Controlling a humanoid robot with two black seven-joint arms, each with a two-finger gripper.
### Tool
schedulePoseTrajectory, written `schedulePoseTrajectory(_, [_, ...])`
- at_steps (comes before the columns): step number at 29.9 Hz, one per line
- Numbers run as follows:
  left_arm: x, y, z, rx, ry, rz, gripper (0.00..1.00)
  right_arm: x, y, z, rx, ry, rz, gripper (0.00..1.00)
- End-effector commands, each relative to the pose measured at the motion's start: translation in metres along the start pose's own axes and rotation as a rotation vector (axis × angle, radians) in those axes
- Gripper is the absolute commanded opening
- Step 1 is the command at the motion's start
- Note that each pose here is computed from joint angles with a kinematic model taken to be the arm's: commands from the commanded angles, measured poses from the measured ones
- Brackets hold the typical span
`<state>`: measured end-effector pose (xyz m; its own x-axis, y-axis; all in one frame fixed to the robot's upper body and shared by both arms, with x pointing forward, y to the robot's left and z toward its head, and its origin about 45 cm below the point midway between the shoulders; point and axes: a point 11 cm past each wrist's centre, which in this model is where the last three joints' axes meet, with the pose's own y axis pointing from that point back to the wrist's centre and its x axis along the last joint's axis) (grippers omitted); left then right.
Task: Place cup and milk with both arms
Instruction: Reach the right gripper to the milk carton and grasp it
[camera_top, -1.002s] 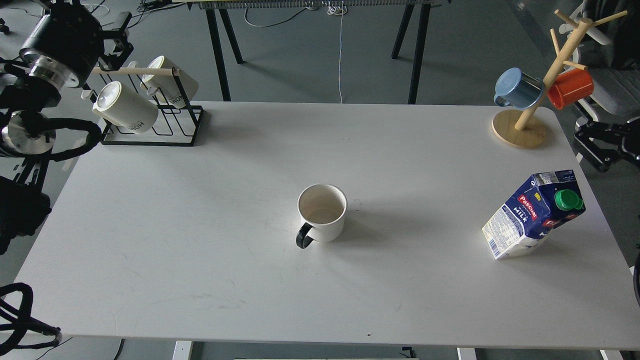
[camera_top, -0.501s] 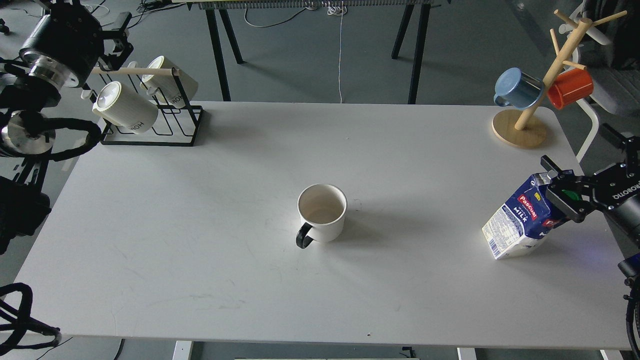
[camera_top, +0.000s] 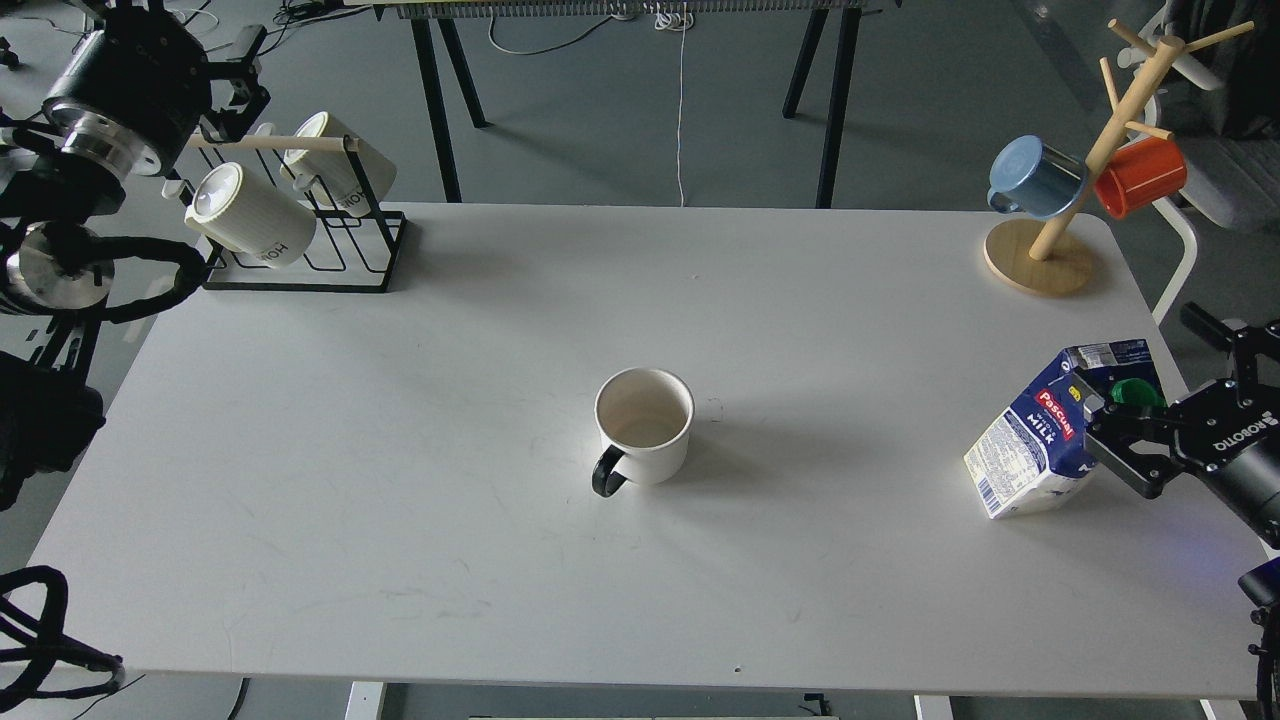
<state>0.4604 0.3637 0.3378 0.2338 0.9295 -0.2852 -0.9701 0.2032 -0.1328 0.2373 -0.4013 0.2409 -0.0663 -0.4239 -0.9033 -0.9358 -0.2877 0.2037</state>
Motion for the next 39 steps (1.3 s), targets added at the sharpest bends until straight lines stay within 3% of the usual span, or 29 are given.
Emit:
schedulePoseTrajectory(1, [0.0, 0.0, 0.0, 0.0, 0.0, 0.0, 0.99, 0.001, 0.001, 0.002, -0.006, 0.006, 0.003, 0.99])
schedulePoseTrajectory(21, [0.0, 0.0, -0.001, 0.0, 0.001, -0.001, 0.99, 0.013, 0.006, 0.018, -0.032, -0.012, 0.02, 0.99])
schedulePoseTrajectory(39, [-0.001, 0.0, -0.002, 0.003, 0.002, -0.002, 0.99, 0.033, 0.007, 0.037, 0.098, -0.137, 0.031, 0.99])
